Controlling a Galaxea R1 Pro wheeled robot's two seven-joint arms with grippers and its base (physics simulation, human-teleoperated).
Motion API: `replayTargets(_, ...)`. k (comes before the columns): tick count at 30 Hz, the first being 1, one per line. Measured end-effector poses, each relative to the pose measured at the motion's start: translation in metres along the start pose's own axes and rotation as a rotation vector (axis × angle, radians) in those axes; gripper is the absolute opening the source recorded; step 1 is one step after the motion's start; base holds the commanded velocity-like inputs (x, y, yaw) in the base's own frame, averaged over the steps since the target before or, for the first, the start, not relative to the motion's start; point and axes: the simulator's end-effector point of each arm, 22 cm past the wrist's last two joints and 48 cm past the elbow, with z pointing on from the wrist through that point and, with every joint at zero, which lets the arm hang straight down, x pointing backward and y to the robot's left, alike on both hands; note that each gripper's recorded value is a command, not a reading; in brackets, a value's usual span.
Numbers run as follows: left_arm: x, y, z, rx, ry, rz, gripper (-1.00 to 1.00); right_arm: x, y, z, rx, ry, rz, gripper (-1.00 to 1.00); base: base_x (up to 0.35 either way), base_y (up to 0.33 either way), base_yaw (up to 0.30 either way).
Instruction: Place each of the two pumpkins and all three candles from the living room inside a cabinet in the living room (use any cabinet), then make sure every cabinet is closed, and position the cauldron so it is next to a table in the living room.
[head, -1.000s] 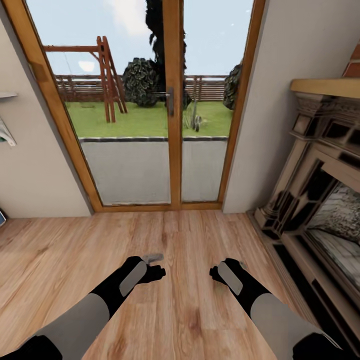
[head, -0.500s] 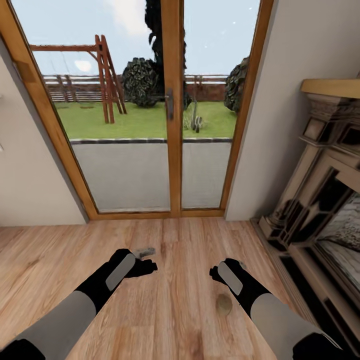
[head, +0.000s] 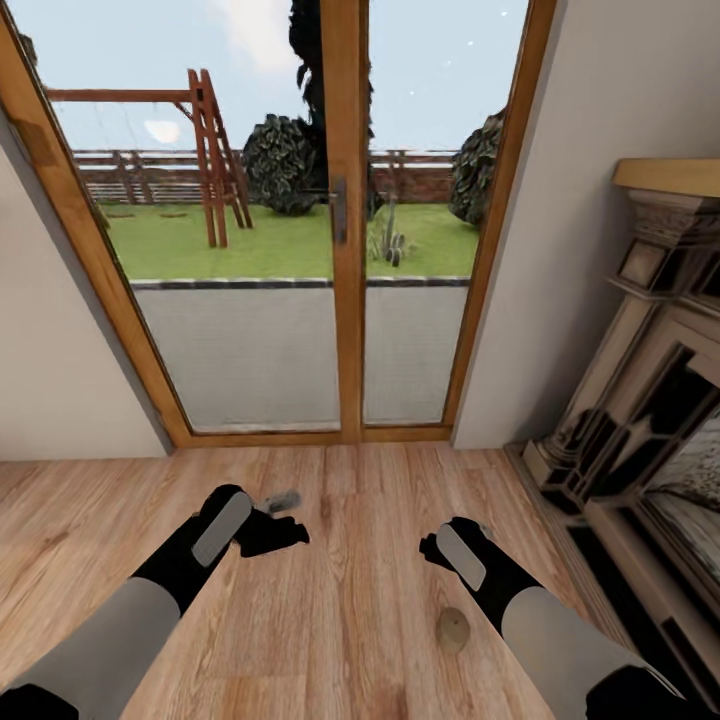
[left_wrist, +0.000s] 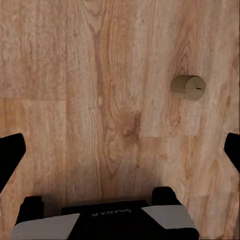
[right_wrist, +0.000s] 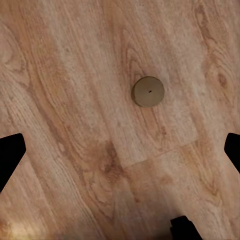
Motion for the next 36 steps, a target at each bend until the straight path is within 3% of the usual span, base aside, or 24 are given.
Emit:
replayTargets(4,-0.009,-0.016,-0.013,0.084,-0.004,-0.044,1.00,0.004,-0.002,0.000,0.002,0.018,-0.010,1.00,0.001,0.000,0.000)
replayTargets(16,-0.007,-0.021,-0.002,0.127,0.000,-0.069,1.00,0.011,-0.004,0.014,0.001,0.035,-0.024,1.00,0.000,0.000,0.000)
replayTargets(19,-0.006,-0.021,-0.001,0.178,0.012,-0.112,1.00,0.013,-0.004,0.019,0.000,0.035,-0.023,1.00,0.000,0.000,0.000)
replayTargets(26,-0.016,0.006,-0.013,0.305,0.024,-0.263,1.00,0.016,-0.003,0.029,-0.001,0.032,-0.025,1.00,0.000,0.000,0.000)
replayTargets(36,-0.015,0.009,-0.005,0.375,0.034,-0.323,1.00,0.023,-0.003,0.045,-0.006,0.033,-0.024,1.00,0.000,0.000,0.000)
